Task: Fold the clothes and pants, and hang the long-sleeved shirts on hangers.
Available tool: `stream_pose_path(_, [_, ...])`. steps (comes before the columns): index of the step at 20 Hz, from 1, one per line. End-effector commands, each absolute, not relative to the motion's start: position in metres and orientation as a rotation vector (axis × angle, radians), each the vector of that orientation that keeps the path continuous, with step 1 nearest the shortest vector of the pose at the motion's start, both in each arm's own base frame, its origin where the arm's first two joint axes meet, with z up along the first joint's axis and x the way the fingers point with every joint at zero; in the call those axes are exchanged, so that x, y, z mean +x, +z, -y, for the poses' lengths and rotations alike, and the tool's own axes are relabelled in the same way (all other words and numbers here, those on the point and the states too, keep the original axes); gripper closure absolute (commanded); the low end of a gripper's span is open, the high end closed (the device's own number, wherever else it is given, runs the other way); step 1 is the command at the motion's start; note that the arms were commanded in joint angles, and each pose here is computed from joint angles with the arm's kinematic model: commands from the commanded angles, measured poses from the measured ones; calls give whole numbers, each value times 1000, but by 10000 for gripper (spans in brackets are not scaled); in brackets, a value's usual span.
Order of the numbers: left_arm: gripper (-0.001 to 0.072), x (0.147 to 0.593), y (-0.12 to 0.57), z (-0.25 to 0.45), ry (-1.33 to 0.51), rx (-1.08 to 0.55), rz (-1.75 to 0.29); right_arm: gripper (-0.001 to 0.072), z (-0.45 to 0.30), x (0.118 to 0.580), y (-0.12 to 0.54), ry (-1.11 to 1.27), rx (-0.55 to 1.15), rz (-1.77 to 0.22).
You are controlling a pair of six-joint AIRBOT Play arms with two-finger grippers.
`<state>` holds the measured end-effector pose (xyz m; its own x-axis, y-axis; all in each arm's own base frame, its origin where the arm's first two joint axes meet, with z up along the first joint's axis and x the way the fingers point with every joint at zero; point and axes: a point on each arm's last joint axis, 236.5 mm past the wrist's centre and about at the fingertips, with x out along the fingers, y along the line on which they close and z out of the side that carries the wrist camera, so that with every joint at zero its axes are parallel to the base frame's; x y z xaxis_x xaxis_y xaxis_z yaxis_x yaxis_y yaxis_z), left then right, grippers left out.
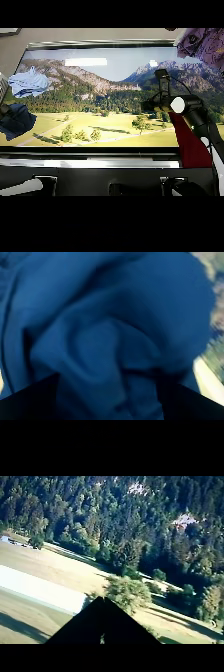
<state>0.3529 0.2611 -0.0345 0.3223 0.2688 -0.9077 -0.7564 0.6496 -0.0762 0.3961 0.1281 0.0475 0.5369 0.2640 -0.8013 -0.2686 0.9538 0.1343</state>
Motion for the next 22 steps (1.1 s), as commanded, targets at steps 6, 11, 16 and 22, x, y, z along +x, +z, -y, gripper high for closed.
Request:
stream_pose_path(6, [691,354,-84,-254,710,-665,-1086,684,-129,395,47,317,-1,-959])
stream_pose_path(11, [692,396,-30,-126,329,-655,-1120,684,-128,383,53,327,0,-981])
stream_pose_path(16, [691,409,38,113,-211,-748,-1157,684,-120,345,51,338,-36,-1103])
stream_pose_path(22, [690,369,49,335,-490,-751,-1097,684,-75,315,63,244,-204,-1161])
